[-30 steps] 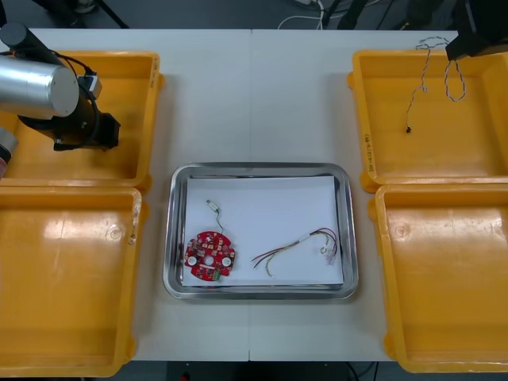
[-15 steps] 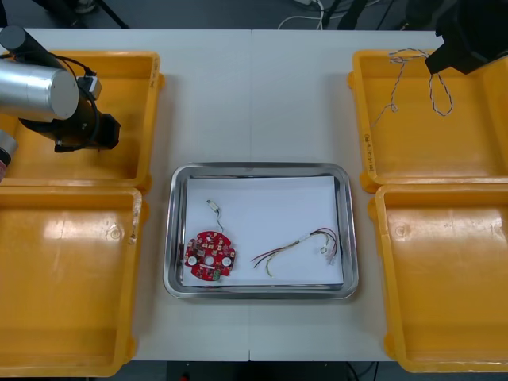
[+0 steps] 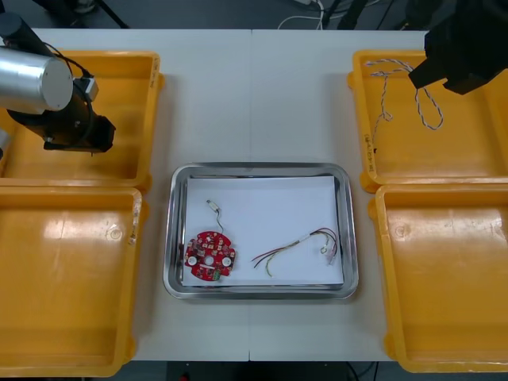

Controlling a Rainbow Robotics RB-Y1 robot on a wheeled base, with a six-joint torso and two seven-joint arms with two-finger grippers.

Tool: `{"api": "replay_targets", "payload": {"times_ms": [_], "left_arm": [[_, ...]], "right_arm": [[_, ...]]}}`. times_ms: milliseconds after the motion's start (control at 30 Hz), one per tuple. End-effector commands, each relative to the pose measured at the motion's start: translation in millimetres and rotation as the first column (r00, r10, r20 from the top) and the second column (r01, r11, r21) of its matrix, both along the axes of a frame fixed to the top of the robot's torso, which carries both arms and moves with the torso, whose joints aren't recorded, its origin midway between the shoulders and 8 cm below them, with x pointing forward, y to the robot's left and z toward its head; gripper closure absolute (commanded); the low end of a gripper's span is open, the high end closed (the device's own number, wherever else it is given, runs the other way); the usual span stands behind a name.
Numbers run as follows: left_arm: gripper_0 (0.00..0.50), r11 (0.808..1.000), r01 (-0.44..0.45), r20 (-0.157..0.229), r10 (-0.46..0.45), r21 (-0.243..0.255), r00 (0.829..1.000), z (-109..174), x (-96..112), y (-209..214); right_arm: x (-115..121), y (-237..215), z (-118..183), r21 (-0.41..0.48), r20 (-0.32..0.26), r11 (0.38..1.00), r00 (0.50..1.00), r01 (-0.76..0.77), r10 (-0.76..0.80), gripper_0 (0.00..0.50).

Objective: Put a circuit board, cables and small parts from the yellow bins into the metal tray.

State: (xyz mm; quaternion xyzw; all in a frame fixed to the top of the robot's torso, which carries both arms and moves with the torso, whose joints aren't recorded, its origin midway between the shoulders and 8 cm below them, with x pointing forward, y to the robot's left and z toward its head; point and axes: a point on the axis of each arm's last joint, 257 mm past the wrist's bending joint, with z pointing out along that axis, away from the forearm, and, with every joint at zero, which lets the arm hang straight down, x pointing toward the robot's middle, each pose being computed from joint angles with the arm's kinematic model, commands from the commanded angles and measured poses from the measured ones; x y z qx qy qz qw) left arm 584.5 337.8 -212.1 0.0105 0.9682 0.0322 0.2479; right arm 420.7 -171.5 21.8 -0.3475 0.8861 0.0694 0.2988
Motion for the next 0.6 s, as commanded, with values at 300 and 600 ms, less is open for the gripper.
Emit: {"api": "replay_targets", "payload": {"times_ms": [300,600], "left_arm": [[0.500,0.992,0.054,-0.021,-0.052,0.117,0.998,67.6,-33.6,19.1],[0.500,0.993,0.034,-0.028,-0.031,0.111,0.999,89.1,-53.0,9.6]], "right_arm": [[-21.7,48.0,-31.6,-0.126,0.030,0.977,0.984,-0.170,0.175,0.500],[-23.3,84.1,-52.6,-0.158,0.021,0.961,0.972,-0.226,0.232,0.500]]}}
